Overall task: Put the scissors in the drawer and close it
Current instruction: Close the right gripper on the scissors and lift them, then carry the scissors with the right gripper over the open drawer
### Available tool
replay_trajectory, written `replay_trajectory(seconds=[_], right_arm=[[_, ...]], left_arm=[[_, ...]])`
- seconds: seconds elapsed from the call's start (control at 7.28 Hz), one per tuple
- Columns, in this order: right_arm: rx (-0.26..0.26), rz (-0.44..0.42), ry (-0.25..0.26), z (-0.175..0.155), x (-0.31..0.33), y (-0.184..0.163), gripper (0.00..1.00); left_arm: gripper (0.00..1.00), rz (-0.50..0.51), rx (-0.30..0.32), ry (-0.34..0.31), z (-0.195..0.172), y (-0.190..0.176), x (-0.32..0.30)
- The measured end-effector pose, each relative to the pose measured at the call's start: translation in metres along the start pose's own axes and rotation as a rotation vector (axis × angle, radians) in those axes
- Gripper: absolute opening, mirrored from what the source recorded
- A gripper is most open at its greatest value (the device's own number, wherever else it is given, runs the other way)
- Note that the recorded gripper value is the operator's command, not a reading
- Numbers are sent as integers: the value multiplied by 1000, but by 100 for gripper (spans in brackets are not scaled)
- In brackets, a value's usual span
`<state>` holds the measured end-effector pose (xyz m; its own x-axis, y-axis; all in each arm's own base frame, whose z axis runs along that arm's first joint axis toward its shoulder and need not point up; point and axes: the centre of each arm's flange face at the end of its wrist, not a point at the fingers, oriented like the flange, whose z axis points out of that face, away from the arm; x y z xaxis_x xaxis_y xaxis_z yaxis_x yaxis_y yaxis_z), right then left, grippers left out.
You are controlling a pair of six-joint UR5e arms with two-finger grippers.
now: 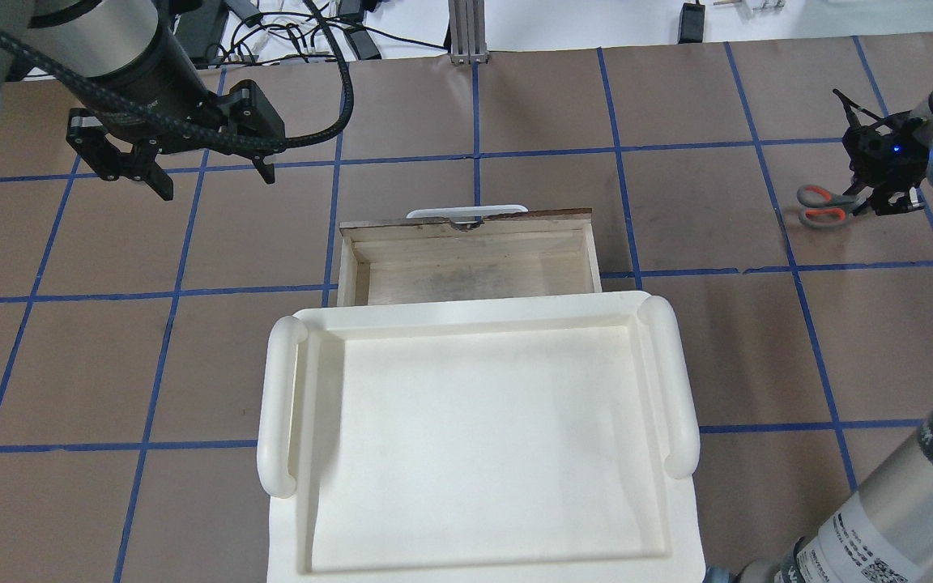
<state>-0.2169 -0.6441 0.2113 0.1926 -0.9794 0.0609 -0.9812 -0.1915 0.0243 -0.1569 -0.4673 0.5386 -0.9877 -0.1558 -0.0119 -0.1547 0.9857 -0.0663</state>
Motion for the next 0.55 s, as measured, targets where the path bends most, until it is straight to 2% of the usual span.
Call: replay_trajectory(seconds=[0.27,0.55], right_arm=[[-19,-17,29,-40,7,-22,0],[-33,-10,57,-107,16,-78,0]], left_arm=[[100,1,1,1,0,0,1],[100,1,0,1,0,0,1]])
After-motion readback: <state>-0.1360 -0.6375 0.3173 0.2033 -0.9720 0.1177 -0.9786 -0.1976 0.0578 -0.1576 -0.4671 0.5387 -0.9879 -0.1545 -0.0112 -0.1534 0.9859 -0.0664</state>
